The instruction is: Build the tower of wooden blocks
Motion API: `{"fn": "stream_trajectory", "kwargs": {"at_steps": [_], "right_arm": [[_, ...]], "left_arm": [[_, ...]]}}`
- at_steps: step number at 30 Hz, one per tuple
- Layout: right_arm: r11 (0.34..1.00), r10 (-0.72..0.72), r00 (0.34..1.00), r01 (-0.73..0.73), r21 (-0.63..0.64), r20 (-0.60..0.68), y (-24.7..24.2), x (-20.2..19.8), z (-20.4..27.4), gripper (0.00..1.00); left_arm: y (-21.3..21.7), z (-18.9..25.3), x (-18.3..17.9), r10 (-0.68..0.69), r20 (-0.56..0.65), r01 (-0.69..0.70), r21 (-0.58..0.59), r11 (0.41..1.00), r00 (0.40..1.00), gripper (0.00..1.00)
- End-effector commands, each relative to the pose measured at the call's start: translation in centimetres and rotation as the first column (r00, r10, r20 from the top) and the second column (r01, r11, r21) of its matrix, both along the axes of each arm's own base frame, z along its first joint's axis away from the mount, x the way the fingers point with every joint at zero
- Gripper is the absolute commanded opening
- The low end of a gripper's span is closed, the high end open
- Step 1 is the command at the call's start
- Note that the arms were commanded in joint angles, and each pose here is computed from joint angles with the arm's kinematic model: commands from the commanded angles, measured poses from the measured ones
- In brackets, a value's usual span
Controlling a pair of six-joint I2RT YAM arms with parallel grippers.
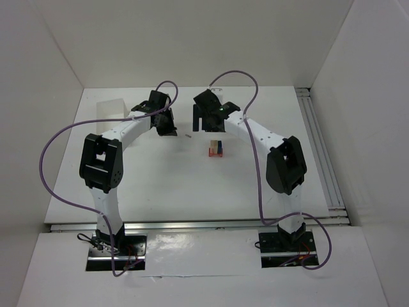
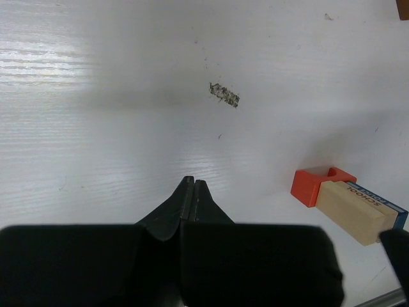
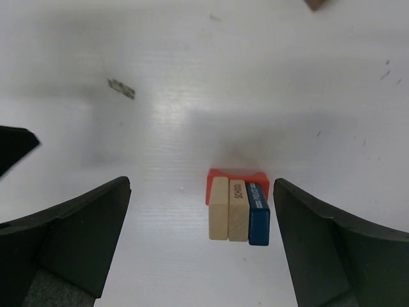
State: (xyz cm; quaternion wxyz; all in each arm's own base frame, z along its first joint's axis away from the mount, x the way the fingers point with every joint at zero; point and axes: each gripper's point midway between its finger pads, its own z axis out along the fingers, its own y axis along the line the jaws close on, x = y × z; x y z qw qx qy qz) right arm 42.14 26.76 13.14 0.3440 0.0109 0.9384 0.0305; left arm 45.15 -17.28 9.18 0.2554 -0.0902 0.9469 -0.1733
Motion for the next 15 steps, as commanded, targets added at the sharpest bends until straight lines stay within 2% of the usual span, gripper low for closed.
{"fn": "stream_trajectory", "kwargs": {"at_steps": [1,5,7,9,10,13,15], "right_arm": [[0.999,-0.032,0.998,0.033,-0.028,0.054,-1.1,1.8,2.3,1.00],[0.997,-0.074,0.993,0.075,-0.012,0.093,-2.9,4.4,3.4,1.00],[0.994,-0.104,0.990,0.105,-0.006,0.101,-4.4,6.4,3.2,0.96],[0.998,-0.052,0.997,0.053,-0.022,0.059,-4.7,7.9,1.2,0.96],[0.999,-0.051,0.996,0.052,-0.009,0.080,-5.4,9.5,2.2,0.96],[0.999,-0.011,0.999,0.013,-0.047,0.038,-6.6,11.4,-0.1,0.99],[1.000,0.001,0.999,0.000,-0.025,0.053,-6.5,12.6,0.3,0.99]], "left_arm": [[0.1,2.7,0.4,0.010,0.063,-0.009,-0.024,1.000,0.998,0.00],[0.3,2.9,0.5,0.015,0.065,-0.014,-0.017,1.000,0.998,0.00],[0.7,2.9,0.7,0.024,0.065,-0.023,-0.017,1.000,0.998,0.00],[0.7,3.1,0.7,0.025,0.065,-0.023,-0.017,1.000,0.998,0.00],[0.7,3.1,0.7,0.025,0.065,-0.023,-0.017,1.000,0.998,0.00],[0.7,3.1,0.7,0.025,0.065,-0.023,-0.017,1.000,0.998,0.00],[0.7,2.7,0.7,0.024,0.056,-0.024,-0.015,1.000,0.998,0.00]]}}
